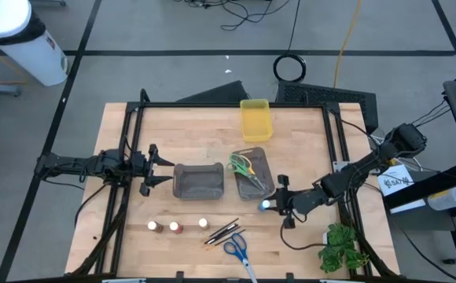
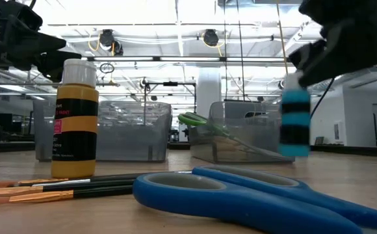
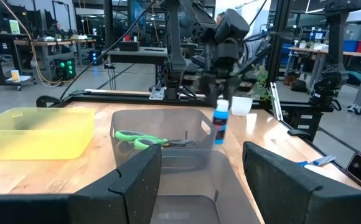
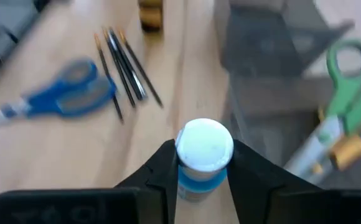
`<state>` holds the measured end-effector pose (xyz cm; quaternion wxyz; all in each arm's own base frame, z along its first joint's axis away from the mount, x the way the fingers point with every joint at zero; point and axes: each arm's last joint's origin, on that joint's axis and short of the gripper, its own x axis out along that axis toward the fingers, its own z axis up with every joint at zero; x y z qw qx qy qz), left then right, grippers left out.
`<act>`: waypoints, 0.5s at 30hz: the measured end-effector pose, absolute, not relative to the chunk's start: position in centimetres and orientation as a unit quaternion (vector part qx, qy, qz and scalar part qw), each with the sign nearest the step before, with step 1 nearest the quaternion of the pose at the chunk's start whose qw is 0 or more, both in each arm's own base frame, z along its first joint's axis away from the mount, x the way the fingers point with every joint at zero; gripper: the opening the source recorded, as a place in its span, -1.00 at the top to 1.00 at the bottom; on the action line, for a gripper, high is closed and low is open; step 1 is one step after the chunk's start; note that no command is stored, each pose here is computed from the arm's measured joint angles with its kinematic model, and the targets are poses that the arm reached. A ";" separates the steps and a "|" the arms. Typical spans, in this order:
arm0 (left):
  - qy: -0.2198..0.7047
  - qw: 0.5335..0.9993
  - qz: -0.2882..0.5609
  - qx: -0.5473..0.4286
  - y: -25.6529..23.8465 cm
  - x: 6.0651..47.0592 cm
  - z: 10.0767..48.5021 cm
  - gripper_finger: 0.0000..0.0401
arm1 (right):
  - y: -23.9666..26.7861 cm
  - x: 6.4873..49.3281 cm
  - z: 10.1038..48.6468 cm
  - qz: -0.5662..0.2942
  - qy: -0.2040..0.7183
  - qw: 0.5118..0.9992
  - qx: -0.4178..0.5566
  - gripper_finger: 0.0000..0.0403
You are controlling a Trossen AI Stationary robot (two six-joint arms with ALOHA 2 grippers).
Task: Pick & Place Paint Supplies
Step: Put the blue paint bottle into the yellow bin
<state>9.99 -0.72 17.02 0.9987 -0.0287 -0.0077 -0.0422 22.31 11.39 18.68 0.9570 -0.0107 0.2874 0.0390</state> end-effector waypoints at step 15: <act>-0.008 0.999 -0.042 -0.029 -0.7 10.0 17.0 -0.18 | 3.5 23.2 25.2 -0.005 0.107 0.989 0.103 0.51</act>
